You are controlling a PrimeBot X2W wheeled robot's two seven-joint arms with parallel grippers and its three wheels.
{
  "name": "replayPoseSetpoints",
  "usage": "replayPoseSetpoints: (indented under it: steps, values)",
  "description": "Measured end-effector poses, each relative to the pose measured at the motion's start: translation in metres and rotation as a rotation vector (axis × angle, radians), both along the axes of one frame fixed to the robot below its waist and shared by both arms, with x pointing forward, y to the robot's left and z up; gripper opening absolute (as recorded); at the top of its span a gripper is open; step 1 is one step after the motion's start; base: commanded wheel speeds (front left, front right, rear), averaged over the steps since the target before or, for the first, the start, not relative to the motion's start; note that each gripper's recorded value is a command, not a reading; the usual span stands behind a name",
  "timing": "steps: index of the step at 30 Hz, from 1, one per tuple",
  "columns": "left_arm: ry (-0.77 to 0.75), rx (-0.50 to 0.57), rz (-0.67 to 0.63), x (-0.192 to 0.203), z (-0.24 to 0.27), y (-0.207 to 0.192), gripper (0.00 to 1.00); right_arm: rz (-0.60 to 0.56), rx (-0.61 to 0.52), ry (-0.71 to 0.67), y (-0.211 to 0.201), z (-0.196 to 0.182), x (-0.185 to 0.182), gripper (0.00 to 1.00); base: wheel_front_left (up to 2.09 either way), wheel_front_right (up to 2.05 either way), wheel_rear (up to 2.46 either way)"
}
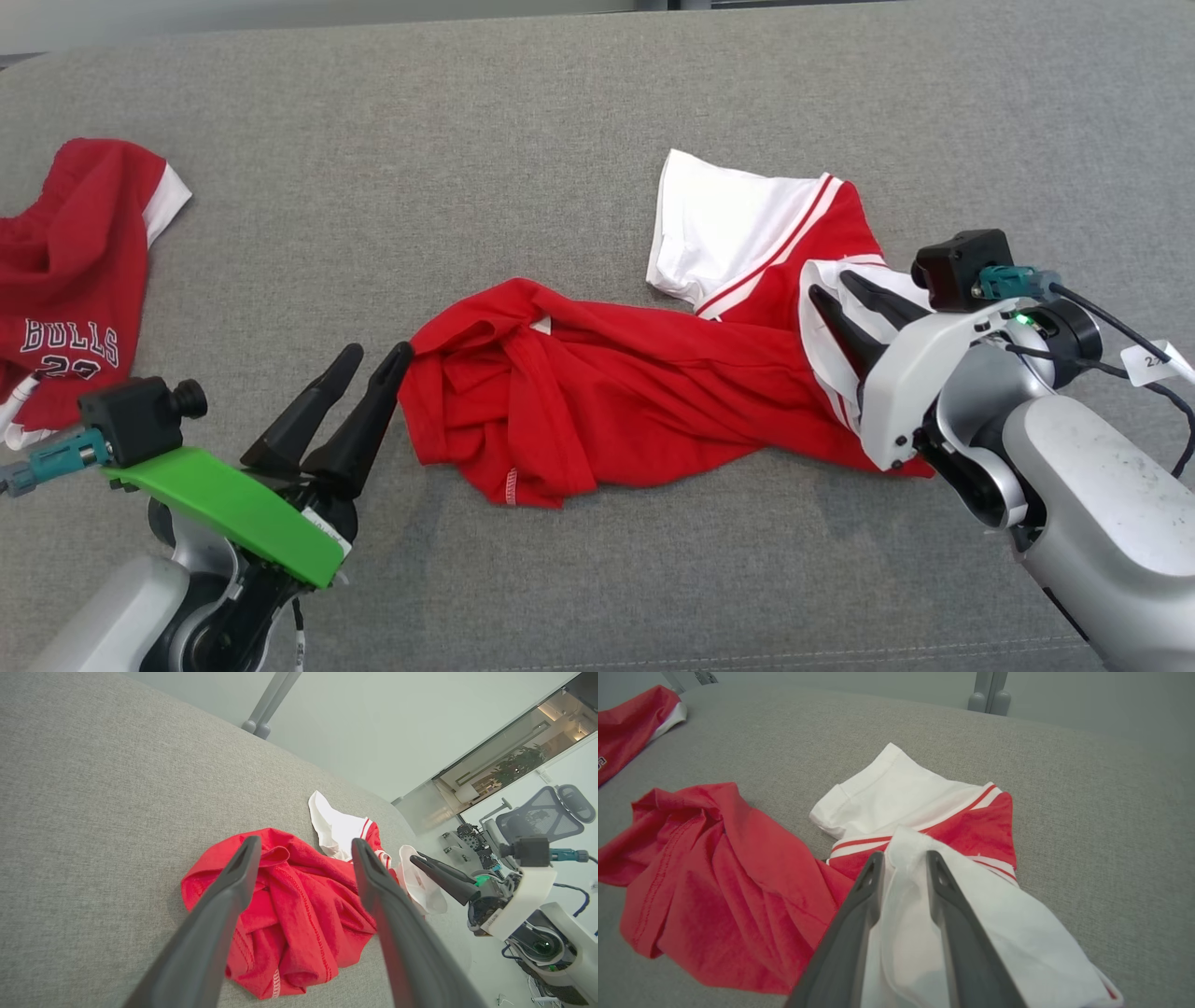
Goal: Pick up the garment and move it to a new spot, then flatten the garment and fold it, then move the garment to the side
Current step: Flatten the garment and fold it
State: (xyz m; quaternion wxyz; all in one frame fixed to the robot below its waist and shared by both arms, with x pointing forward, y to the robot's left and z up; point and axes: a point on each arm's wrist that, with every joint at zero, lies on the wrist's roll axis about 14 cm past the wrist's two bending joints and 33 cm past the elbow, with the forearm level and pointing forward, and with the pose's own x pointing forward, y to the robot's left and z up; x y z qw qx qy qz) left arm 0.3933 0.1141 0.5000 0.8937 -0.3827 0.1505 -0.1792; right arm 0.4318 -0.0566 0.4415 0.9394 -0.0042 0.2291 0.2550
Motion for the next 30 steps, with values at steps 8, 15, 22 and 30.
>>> replayPoseSetpoints:
  steps: [8, 15, 22, 30]
  values:
    - [0.012, 0.005, 0.007, -0.003, -0.004, 0.002, 1.00, 0.001, -0.020, 0.014, -0.002, -0.004, -0.002, 0.09, 0.00, 0.00, 0.00]
    - [0.035, 0.029, -0.003, -0.005, -0.011, 0.003, 1.00, -0.023, -0.017, 0.012, -0.009, -0.001, -0.002, 0.00, 0.00, 0.00, 0.00]
    - [0.054, 0.039, -0.117, -0.013, -0.017, -0.026, 1.00, -0.104, 0.004, -0.033, -0.033, 0.016, 0.007, 0.00, 0.00, 0.00, 0.00]
    - [0.054, 0.020, -0.238, -0.006, -0.016, -0.069, 1.00, -0.185, 0.024, -0.073, -0.059, 0.030, 0.012, 0.00, 0.00, 0.00, 0.00]
